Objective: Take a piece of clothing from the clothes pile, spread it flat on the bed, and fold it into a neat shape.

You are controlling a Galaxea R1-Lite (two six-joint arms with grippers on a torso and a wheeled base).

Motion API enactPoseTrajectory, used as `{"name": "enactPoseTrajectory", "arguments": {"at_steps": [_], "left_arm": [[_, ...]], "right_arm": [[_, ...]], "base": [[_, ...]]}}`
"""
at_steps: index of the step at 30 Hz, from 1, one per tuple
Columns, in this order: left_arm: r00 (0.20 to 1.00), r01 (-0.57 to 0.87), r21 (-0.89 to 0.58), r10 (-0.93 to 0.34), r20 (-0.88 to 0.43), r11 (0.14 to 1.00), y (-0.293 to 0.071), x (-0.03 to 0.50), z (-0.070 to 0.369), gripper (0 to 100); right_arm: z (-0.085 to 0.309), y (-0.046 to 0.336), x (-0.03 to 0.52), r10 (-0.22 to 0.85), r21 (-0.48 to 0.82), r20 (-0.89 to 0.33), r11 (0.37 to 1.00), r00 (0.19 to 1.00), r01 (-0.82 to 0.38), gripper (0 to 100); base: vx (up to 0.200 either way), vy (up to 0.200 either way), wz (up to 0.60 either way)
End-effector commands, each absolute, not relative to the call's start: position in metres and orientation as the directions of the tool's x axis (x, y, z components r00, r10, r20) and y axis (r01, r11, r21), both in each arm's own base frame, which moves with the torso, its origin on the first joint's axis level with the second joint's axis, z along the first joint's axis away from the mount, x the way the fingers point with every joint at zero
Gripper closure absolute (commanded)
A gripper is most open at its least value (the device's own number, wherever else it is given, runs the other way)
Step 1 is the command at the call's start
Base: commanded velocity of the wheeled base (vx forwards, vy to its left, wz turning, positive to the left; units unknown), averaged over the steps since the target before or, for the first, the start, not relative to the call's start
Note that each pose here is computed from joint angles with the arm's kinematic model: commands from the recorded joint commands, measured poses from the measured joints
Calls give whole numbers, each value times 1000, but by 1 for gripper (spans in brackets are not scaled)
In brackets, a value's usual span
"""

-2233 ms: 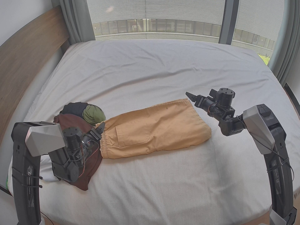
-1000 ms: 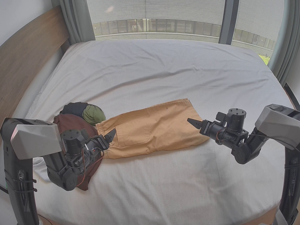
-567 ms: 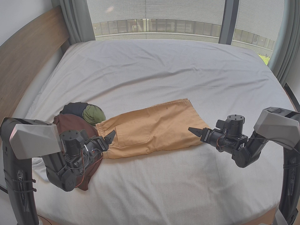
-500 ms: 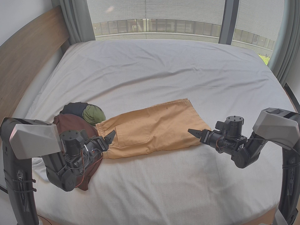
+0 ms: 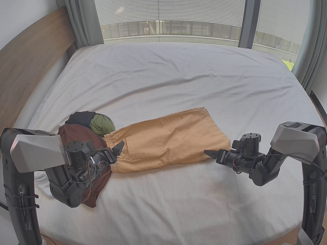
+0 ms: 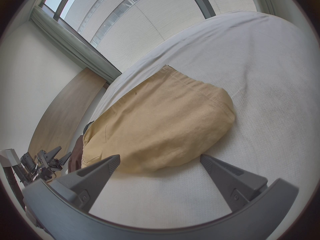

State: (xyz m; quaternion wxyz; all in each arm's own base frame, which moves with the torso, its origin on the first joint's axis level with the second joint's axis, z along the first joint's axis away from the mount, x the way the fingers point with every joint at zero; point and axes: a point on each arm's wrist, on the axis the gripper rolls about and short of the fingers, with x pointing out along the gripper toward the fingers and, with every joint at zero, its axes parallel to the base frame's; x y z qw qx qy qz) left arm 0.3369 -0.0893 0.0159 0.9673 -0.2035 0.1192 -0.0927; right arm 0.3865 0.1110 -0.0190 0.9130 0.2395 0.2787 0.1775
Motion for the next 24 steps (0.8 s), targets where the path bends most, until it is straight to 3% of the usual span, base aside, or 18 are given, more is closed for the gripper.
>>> {"name": "enactPoseTrajectory", "arguments": {"at_steps": [1, 16, 24], "left_arm": [[955, 130, -416, -226, -192, 900, -89, 337, 16, 0], [955, 129, -418, -226, -192, 899, -89, 338, 15, 0], [955, 128, -419, -226, -194, 899, -89, 338, 15, 0]], "right_arm": [[-31, 113, 389, 458, 537, -440, 824, 773, -183, 0], [-57, 139, 403, 495, 573, -427, 796, 757, -197, 0], [-76, 159, 415, 475, 598, -366, 779, 800, -189, 0]], "base": [[0, 0, 0], [0, 0, 0], [0, 0, 0]]}}
